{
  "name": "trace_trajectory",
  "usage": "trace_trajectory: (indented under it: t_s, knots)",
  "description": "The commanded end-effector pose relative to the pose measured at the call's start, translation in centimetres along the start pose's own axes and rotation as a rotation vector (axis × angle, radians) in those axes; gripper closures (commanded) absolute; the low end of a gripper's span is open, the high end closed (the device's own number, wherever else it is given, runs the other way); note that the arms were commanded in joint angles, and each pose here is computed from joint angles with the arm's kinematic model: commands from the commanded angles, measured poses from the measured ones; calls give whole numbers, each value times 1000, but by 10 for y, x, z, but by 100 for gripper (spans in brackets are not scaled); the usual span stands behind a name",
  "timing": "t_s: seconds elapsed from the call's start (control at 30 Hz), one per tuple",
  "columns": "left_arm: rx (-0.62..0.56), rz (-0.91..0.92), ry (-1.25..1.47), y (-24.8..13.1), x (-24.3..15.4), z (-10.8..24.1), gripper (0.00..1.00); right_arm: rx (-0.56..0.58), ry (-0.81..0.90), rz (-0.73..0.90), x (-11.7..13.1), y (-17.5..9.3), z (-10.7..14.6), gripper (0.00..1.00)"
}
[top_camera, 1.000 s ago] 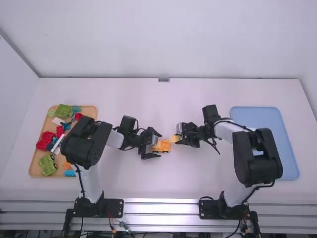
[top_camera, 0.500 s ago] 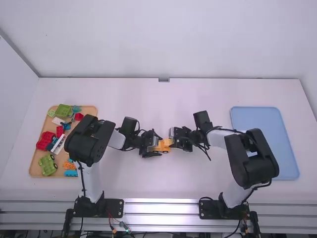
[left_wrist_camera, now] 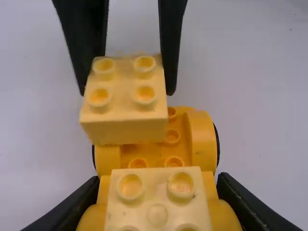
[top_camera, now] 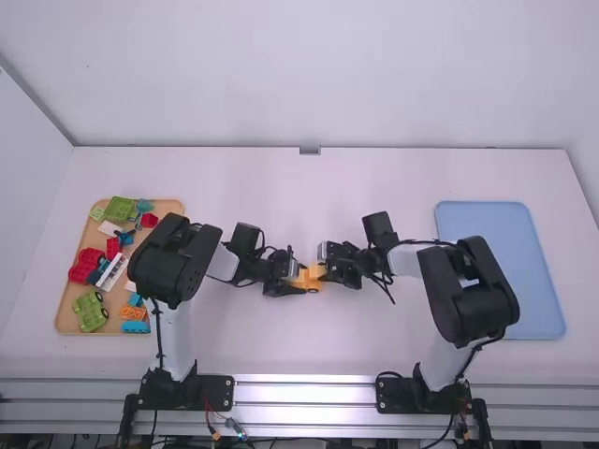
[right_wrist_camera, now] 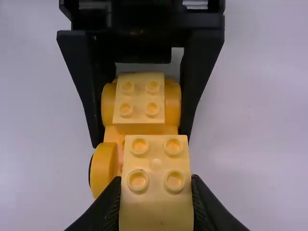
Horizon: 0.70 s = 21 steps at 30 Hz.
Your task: Assemble lego blocks to make yellow taxi
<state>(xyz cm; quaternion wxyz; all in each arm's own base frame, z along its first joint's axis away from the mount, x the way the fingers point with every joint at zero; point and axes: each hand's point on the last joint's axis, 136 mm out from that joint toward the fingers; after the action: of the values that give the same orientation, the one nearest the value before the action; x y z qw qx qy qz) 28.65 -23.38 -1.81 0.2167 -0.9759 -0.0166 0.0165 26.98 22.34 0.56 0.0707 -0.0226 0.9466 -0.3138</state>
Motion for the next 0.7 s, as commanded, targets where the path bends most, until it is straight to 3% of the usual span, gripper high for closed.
trace_trajectory:
  t_s: [0.0, 0.33, 0.67]
  knots:
    - [-1, -2, -9, 2, 3, -1, 48, -2, 17, -10, 4, 1, 2, 93]
    - [-5, -19, -25, 3, 7, -3, 46, -6, -10, -12, 4, 5, -2, 92]
    - [1, -5, -27, 9, 3, -5, 46, 71, -18, 0, 4, 17, 0, 98]
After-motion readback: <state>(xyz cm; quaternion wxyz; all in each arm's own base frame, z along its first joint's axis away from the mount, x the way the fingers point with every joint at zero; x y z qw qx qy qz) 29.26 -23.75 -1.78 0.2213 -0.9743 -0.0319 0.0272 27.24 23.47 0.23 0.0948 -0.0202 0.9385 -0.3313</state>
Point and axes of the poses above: each hand's point on the last joint's axis, 136 mm out from that joint toward the fingers, its own y axis out along the fingers, its own x axis along the line the jaws close on, z = x × y, and after that the axes turned 7 degrees about -y, right-handed
